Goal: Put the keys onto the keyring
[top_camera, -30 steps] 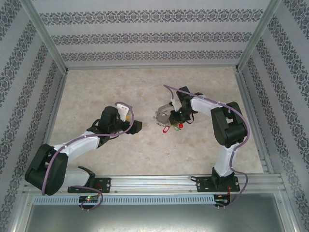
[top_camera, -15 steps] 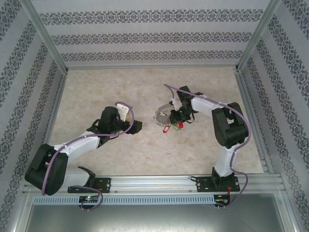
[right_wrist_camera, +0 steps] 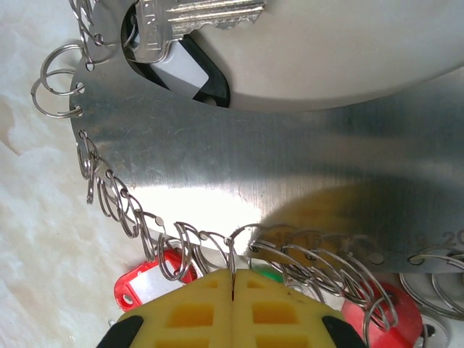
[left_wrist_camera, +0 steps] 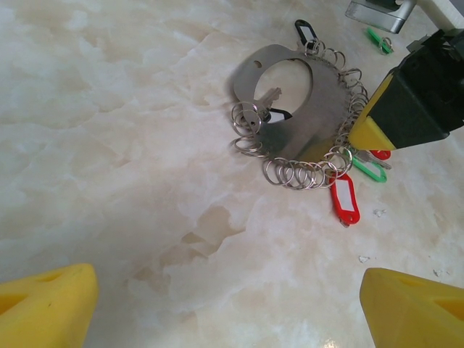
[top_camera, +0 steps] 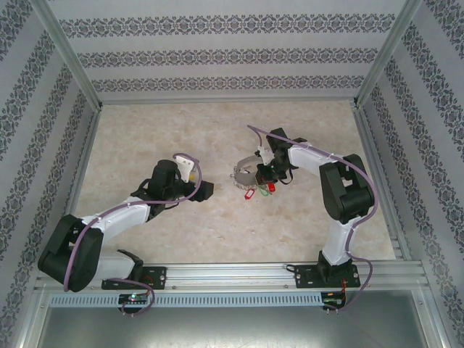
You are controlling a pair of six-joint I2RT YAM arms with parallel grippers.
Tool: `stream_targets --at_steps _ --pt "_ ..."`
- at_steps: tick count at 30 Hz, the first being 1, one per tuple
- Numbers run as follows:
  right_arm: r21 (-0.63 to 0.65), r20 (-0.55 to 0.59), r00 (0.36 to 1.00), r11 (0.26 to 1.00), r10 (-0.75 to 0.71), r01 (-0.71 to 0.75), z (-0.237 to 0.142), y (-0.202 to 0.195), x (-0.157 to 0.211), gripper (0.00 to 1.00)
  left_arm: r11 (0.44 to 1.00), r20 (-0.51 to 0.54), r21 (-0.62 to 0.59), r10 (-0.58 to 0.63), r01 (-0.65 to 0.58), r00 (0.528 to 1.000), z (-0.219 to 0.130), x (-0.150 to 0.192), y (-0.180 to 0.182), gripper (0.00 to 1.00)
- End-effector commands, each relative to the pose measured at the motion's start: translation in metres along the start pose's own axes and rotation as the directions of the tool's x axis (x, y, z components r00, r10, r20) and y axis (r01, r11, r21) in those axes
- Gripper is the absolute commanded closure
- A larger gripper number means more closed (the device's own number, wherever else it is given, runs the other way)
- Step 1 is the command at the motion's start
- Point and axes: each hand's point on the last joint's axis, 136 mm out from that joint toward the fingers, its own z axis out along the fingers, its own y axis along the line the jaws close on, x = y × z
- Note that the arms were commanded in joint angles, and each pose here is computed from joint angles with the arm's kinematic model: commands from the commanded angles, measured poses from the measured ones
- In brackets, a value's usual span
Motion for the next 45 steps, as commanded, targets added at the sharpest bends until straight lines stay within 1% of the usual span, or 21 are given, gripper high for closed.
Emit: stream_targets --at_steps 1,6,11,13,17,19,20,22,25,28,32,33,34,35,37,40,41,42,44,45 --pt "-0.032 0.046 0.997 0.998 -0.055 0.057 -0.019 0.012 -0.006 1.0 0.999 0.048 0.046 0.026 -0.028 0.999 -0.001 -0.011 -0.006 0.06" --pt "-0.004 0.087 0.984 0.988 -0.156 0.157 -0.032 0.023 -0.009 1.0 0.991 0.083 0.111 0.069 -0.078 0.994 -0.001 -0.027 -0.02 0.06" --pt "0.021 0.145 0.948 0.959 -0.283 0.283 -0.047 0.047 -0.014 1.0 0.974 0.113 0.178 0.118 -0.137 0.987 -0.003 -0.044 -0.036 0.07" --pt "0.022 0.164 0.932 0.946 -0.322 0.323 -0.056 0.058 -0.016 1.0 0.966 0.144 0.203 0.134 -0.162 0.98 -0.007 -0.054 -0.043 0.08" --pt "0.022 0.211 0.899 0.922 -0.383 0.387 -0.073 0.075 -0.018 1.0 0.954 0.184 0.217 0.17 -0.208 0.968 -0.015 -0.068 -0.052 0.09" --pt "0.028 0.239 0.875 0.903 -0.422 0.428 -0.082 0.083 -0.018 1.0 0.96 0.196 0.189 0.167 -0.205 0.966 -0.018 -0.076 -0.05 0.09" --pt "0.013 0.248 0.854 0.883 -0.458 0.47 -0.084 0.09 -0.015 1.0 0.96 0.206 0.186 0.17 -0.209 0.964 -0.02 -0.079 -0.051 0.09" --pt "-0.006 0.28 0.789 0.821 -0.546 0.571 -0.091 0.107 -0.006 1.0 0.95 0.245 0.2 0.187 -0.238 0.951 -0.028 -0.086 -0.057 0.1" --pt "0.022 0.327 0.713 0.76 -0.62 0.65 -0.101 0.121 0.0 1.0 0.928 0.293 0.238 0.213 -0.287 0.932 -0.039 -0.092 -0.07 0.1" --pt "0.01 0.346 0.662 0.708 -0.665 0.706 -0.11 0.133 0.008 1.0 0.903 0.292 0.288 0.235 -0.32 0.927 -0.045 -0.091 -0.081 0.14" --pt "-0.01 0.353 0.621 0.661 -0.7 0.75 -0.12 0.144 0.016 1.0 0.846 0.259 0.37 0.302 -0.383 0.917 -0.051 -0.086 -0.098 0.18" --pt "-0.018 0.366 0.6 0.64 -0.711 0.768 -0.122 0.149 0.019 1.0 0.836 0.258 0.379 0.317 -0.398 0.913 -0.052 -0.085 -0.101 0.21" --pt "-0.019 0.383 0.567 0.608 -0.729 0.794 -0.123 0.154 0.023 1.0 0.829 0.264 0.38 0.328 -0.41 0.907 -0.053 -0.085 -0.102 0.22" --pt "-0.019 0.399 0.534 0.576 -0.745 0.818 -0.125 0.159 0.027 1.0 0.825 0.275 0.38 0.332 -0.419 0.902 -0.053 -0.084 -0.103 0.26" --pt "-0.005 0.438 0.429 0.476 -0.79 0.88 -0.129 0.171 0.039 1.0 0.809 0.303 0.39 0.338 -0.439 0.891 -0.053 -0.081 -0.108 0.33" --pt "0.045 0.477 0.321 0.388 -0.818 0.921 -0.138 0.181 0.048 1.0 0.787 0.297 0.406 0.366 -0.464 0.882 -0.05 -0.072 -0.117 0.39" --pt "0.049 0.484 0.305 0.373 -0.82 0.926 -0.141 0.184 0.05 1.0 0.78 0.287 0.414 0.377 -0.469 0.88 -0.049 -0.069 -0.119 0.43" --pt "0.052 0.485 0.294 0.363 -0.823 0.93 -0.144 0.186 0.051 1.0 0.77 0.275 0.425 0.392 -0.476 0.878 -0.047 -0.065 -0.121 0.45" --pt "0.055 0.468 0.282 0.346 -0.837 0.937 -0.146 0.187 0.054 1.0 0.761 0.262 0.446 0.393 -0.471 0.882 -0.045 -0.062 -0.126 0.47" --pt "0.057 0.454 0.278 0.339 -0.846 0.939 -0.146 0.187 0.055 1.0 0.757 0.266 0.456 0.387 -0.469 0.883 -0.044 -0.062 -0.129 0.51"
